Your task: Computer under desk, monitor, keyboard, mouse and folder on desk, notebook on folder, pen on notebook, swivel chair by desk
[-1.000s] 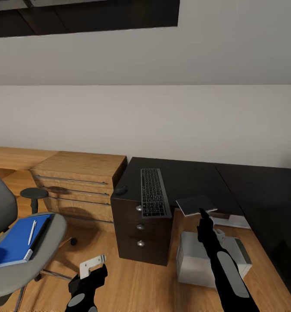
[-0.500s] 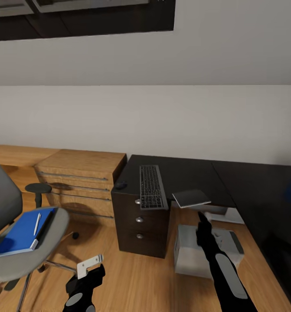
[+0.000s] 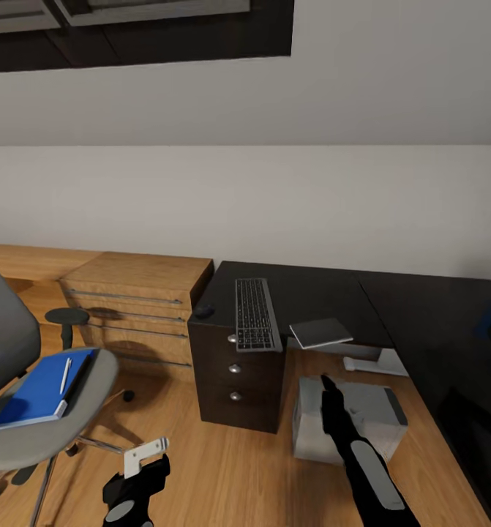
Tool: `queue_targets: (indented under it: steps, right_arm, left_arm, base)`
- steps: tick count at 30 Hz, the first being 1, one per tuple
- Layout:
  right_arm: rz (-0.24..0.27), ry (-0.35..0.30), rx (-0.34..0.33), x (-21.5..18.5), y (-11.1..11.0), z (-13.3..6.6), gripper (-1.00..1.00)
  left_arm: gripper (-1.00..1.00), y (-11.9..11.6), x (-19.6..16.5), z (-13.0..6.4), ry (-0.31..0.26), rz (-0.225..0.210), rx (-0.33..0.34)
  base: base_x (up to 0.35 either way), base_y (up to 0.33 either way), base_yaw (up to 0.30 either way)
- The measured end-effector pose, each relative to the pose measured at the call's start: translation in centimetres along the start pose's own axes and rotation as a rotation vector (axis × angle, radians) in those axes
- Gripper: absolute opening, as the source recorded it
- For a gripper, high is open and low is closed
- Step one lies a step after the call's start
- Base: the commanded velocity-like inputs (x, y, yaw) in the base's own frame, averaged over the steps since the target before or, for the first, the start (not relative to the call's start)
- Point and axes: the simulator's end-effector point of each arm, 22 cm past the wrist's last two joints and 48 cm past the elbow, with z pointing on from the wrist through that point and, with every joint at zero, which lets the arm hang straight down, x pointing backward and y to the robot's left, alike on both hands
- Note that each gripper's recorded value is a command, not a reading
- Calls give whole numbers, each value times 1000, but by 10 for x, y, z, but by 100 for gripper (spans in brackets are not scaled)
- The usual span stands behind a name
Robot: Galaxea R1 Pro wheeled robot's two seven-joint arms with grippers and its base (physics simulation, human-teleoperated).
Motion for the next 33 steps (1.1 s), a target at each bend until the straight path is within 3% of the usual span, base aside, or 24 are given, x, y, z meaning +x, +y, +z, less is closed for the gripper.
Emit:
queue_targets:
  steps: [2, 4, 9, 10, 13, 14, 15, 16, 17, 21, 26, 33]
  right_arm:
    - [-36, 9, 44, 6, -18, -1, 100]
    - [-125, -1, 117, 9, -50, -5, 100]
    - [-354, -71, 192, -5, -83, -16, 100]
    - [-456, -104, 204, -11, -91, -20, 100]
    - [-612, -143, 214, -19, -99, -28, 100]
    - [-706, -153, 225, -21, -110, -34, 100]
    - [-754, -152, 233, -21, -117, -38, 100]
    - [-834, -144, 250, -20, -132, -47, 100]
    - [-873, -138, 258, -19, -139, -52, 100]
    - [-982, -136, 266, -19, -153, -68, 100]
    - [-1052, -175, 256, -31, -152, -81, 100]
    - [-1107, -170, 276, -43, -156, -96, 100]
  left_arm:
    - [100, 7, 9, 3, 23, 21, -15]
    - [100, 16, 27, 8, 62, 50, -37]
    - [100, 29, 45, 10, 96, 70, -66]
    - [100, 33, 51, 12, 94, 65, -77]
    - [100, 39, 58, 13, 82, 53, -94]
    - [100, 44, 64, 14, 72, 44, -105]
    - [100, 46, 67, 14, 67, 40, -110]
    - [100, 48, 70, 14, 64, 36, -116]
    - [100, 53, 79, 15, 63, 33, -129]
    - [100, 67, 103, 12, 80, 49, -161]
    - [100, 83, 126, 5, 96, 72, -193]
    - [100, 93, 120, -5, 2, 19, -217]
  base:
    - [-2, -1, 0]
    - [-1, 0, 0]
    - [0, 0, 0]
    - [0, 0, 0]
    - [0, 0, 0]
    - [0, 0, 0]
    - [0, 0, 0]
    - [0, 0, 0]
    - [0, 0, 0]
    - [0, 0, 0]
    - [0, 0, 0]
    - [0, 0, 0]
